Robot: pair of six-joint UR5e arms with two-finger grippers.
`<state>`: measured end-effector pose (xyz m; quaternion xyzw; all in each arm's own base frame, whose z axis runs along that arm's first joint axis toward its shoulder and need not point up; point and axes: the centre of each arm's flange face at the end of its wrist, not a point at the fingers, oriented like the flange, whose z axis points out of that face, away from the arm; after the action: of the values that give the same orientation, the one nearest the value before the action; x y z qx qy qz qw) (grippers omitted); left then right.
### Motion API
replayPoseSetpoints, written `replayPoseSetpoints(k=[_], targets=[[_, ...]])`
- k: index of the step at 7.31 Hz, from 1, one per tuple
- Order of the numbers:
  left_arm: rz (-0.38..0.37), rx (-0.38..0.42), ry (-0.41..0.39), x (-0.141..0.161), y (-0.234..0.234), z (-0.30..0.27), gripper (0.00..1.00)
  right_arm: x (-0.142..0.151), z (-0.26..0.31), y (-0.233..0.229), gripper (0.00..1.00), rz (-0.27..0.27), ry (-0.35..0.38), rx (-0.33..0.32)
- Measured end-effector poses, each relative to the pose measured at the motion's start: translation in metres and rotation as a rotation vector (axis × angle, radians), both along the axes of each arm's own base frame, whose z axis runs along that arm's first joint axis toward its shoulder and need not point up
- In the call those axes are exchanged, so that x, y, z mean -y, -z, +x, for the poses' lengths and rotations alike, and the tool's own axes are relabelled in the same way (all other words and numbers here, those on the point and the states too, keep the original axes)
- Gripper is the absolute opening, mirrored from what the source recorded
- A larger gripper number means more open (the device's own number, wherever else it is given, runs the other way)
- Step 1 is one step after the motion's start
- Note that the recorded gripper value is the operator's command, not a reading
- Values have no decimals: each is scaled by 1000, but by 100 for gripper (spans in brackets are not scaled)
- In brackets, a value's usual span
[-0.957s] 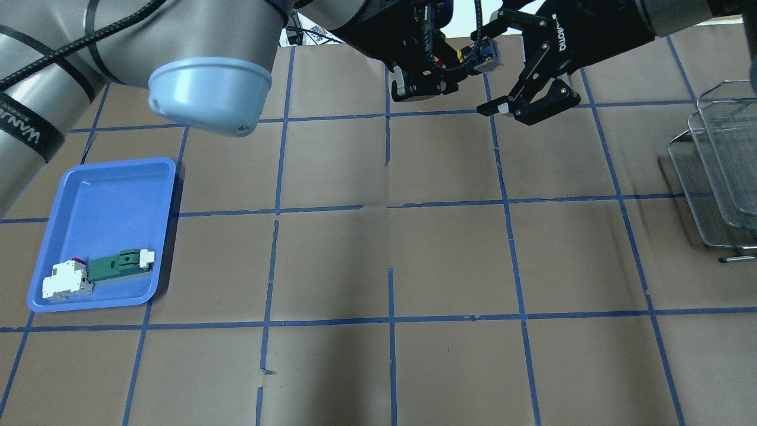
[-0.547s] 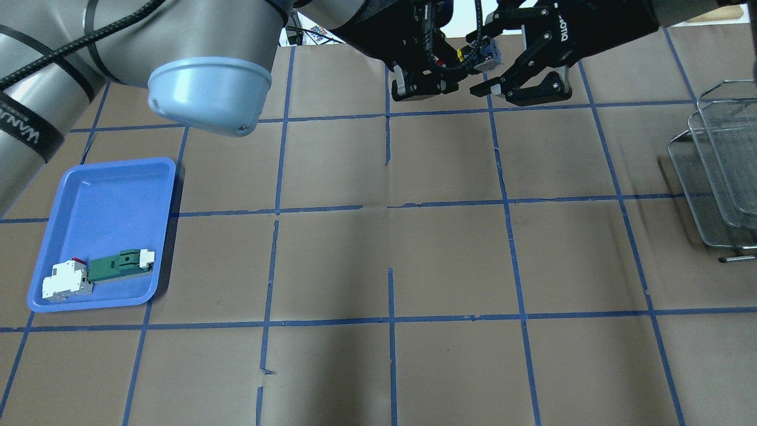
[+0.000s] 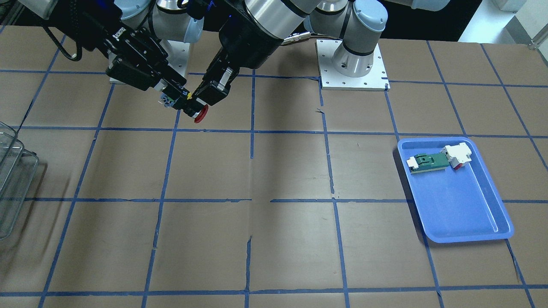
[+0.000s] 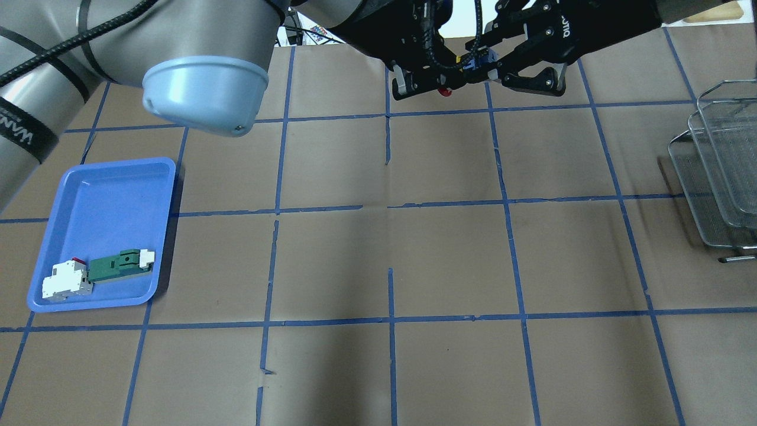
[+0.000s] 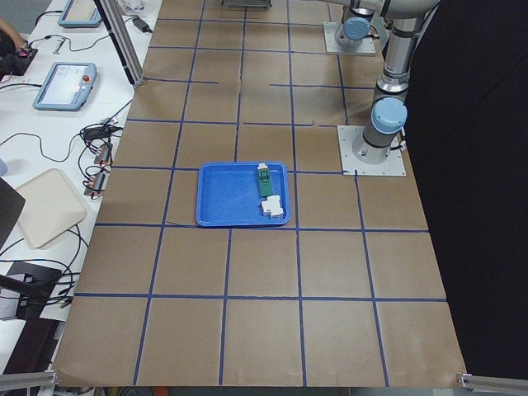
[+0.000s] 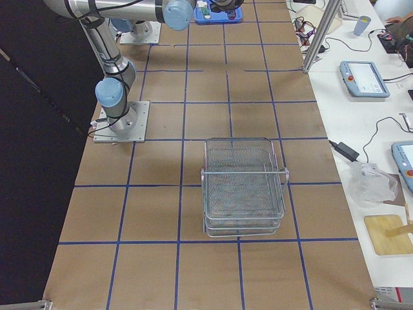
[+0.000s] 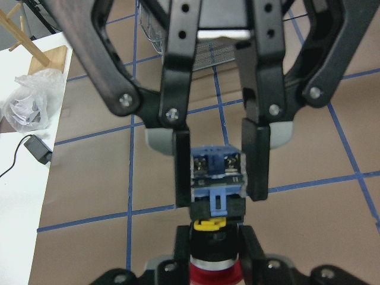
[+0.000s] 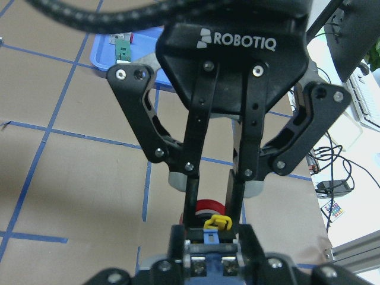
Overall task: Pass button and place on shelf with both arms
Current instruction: 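Open the left gripper and withdraw it while the right gripper carries the button away, then lower the button into the wire mesh basket and open the right gripper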
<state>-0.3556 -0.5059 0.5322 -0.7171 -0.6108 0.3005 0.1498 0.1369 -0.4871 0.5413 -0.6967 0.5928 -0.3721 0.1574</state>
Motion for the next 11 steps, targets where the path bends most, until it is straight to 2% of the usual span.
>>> replayPoseSetpoints(k=[1,3,5,6,8,9,11], targets=[[19,4,-10,-3,-1,1,100,0,0,0,12,1,1,-1],[109,23,-70,-13,-12,11,100,1,-1,1,3,2,2,-10],[227,106,-185,-26,-23,47,100,4,-13,3,0,-9,20,-68],[323,176,-295,-25,-19,82,100,10,-30,3,0,-24,49,-99],[537,337,-538,-13,11,173,100,26,-113,12,0,-5,197,-145],[618,372,-707,-4,21,222,100,35,-173,26,0,16,279,-167],[703,355,-973,0,20,289,100,43,-287,52,0,45,410,-238]])
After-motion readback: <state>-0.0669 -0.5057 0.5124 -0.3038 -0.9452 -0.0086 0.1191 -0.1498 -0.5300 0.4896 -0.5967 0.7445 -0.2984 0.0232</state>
